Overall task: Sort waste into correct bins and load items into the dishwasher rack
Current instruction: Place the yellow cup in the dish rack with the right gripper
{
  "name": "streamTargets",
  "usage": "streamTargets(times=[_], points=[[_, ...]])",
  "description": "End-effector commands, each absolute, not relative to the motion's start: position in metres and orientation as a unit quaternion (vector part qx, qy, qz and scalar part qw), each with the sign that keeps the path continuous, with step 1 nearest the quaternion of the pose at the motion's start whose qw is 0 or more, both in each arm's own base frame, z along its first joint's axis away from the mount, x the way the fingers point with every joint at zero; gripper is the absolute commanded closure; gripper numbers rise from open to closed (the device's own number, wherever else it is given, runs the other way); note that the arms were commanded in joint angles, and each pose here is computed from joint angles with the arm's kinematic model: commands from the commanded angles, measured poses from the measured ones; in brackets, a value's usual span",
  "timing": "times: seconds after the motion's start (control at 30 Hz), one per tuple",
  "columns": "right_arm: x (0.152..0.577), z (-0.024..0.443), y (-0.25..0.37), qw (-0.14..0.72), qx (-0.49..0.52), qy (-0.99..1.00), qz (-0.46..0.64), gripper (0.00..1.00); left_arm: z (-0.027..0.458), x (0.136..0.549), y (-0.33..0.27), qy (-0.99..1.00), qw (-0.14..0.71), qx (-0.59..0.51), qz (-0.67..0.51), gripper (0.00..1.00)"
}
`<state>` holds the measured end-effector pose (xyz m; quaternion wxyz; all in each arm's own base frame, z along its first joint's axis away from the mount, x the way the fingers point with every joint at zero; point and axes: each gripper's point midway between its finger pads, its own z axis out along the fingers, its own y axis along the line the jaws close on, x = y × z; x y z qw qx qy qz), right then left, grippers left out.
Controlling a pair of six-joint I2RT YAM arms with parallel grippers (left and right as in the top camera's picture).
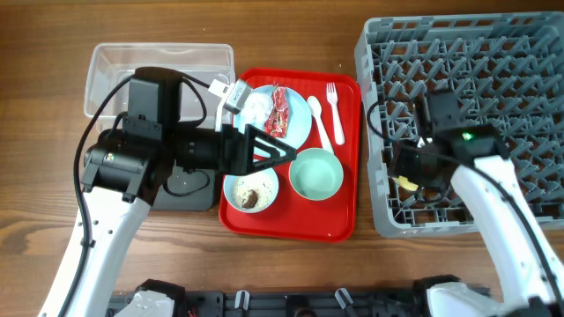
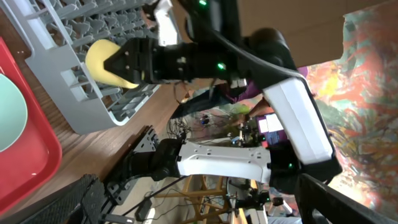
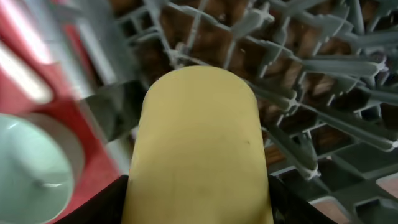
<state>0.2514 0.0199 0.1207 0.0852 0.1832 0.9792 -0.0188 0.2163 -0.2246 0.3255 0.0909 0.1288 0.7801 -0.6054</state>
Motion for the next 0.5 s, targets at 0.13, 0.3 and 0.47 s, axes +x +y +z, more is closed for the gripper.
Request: streamTargets(times=[0.13,0.3,0.47], points=[[0.259,0.130,0.009,0.073,0.203,0.976,0.019,0.16,0.326,0.217,-0.224,0.783,0.100,0.132,-0.599,0.00],[0.281,0.208,0.046,0.188,0.089,0.969,0.133,0.16,0.292,0.231,-0.217,0.841,0.133,0.106,-0.513,0.00],[0.272,0.291,0.078,0.332,0.019,0.913,0.239,0.16,0.207,0.247,-0.153,0.963,0.155,-0.003,-0.221,0.09]])
